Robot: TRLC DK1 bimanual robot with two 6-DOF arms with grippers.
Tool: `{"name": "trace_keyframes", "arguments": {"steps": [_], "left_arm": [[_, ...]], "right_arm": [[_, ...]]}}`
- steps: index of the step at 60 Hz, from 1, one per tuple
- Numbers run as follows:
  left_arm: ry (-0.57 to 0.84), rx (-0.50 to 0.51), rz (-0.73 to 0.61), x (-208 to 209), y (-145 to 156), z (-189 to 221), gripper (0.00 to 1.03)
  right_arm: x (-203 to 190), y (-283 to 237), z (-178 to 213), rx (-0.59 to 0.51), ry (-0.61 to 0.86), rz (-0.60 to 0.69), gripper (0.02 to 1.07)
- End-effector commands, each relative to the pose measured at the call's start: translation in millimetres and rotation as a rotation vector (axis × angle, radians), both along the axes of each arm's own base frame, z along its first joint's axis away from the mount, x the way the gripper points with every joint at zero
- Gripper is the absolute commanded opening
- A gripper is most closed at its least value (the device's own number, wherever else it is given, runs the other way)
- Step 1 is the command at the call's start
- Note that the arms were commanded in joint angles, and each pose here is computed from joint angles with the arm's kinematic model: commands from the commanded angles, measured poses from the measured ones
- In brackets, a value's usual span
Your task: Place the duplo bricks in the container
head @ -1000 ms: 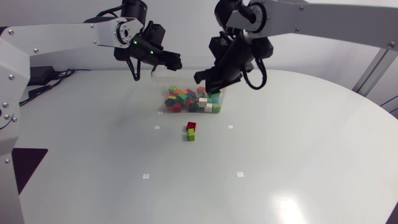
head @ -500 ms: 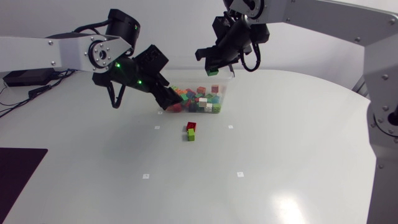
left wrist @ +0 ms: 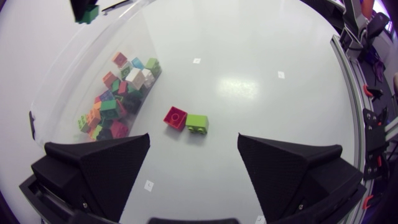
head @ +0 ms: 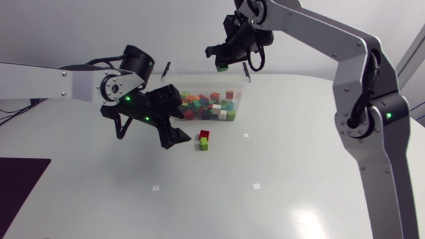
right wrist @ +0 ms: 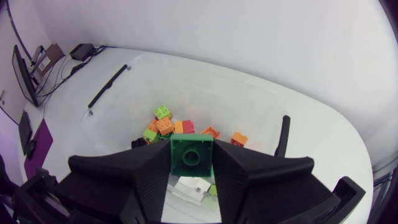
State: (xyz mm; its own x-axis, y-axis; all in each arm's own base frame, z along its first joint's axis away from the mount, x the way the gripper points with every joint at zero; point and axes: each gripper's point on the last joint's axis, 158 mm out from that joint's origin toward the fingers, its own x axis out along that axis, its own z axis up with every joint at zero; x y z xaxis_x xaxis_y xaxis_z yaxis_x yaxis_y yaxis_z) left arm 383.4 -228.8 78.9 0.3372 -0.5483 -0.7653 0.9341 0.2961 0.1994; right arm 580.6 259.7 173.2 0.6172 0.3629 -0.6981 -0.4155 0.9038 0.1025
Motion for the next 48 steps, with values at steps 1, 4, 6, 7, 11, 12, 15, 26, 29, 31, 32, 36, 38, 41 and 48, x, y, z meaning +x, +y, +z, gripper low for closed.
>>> {"name": "trace_keyframes", "arguments": {"steps": [1, 4, 6, 7, 11, 12, 15, 26, 29, 31, 32, 36, 38, 41, 48], "left_arm": [[-0.003, 0.031, -0.088, -16, -6, -19, 0.98], [-0.018, 0.032, -0.106, -17, -10, -24, 0.98], [-0.03, 0.034, -0.12, -16, -13, -27, 0.98], [-0.035, 0.034, -0.124, -16, -14, -28, 0.98], [-0.042, 0.046, -0.153, -17, -16, -34, 0.98], [-0.042, 0.048, -0.158, -17, -17, -36, 0.98], [-0.049, 0.056, -0.18, -17, -20, -40, 0.98], [-0.02, 0.076, -0.208, -12, -27, -63, 0.98], [-0.008, 0.076, -0.201, -8, -29, -67, 0.98], [0.002, 0.08, -0.204, -8, -29, -71, 0.98], [0.002, 0.08, -0.204, -8, -29, -71, 0.98], [-0.002, 0.073, -0.194, -5, -28, -67, 0.98], [-0.002, 0.073, -0.192, -6, -27, -64, 0.98], [-0.01, 0.069, -0.193, -7, -27, -59, 0.98], [-0.012, 0.068, -0.193, -7, -26, -58, 0.98]], "right_arm": [[8, 3, -7, 0.007, 0.013, -0.008, 0.42], [9, 3, -11, 0.001, 0.023, -0.006, 0.56], [10, 3, -10, -0.002, 0.025, -0.005, 0.66], [10, 3, -11, -0.003, 0.028, -0.005, 0.7], [9, 1, -11, -0.011, 0.039, -0.004, 0.87], [9, 1, -12, -0.012, 0.04, -0.003, 0.89], [8, 0, -6, -0.006, 0.023, -0.002, 0.92], [-28, -2, -107, -0.152, 0.286, 0.031, 0.92], [-23, 0, -62, -0.105, 0.208, 0.011, 0.92], [-22, 2, -23, -0.052, 0.143, 0.011, 0.92], [-24, 5, -15, -0.041, 0.133, 0.019, 0.92], [-36, 14, 0, -0.038, 0.132, 0.043, 0.92], [-43, 19, 3, -0.04, 0.143, 0.056, 0.92], [-50, 22, 6, -0.045, 0.152, 0.065, 0.92], [-52, 15, 15, -0.043, 0.15, 0.058, 0.92]]}}
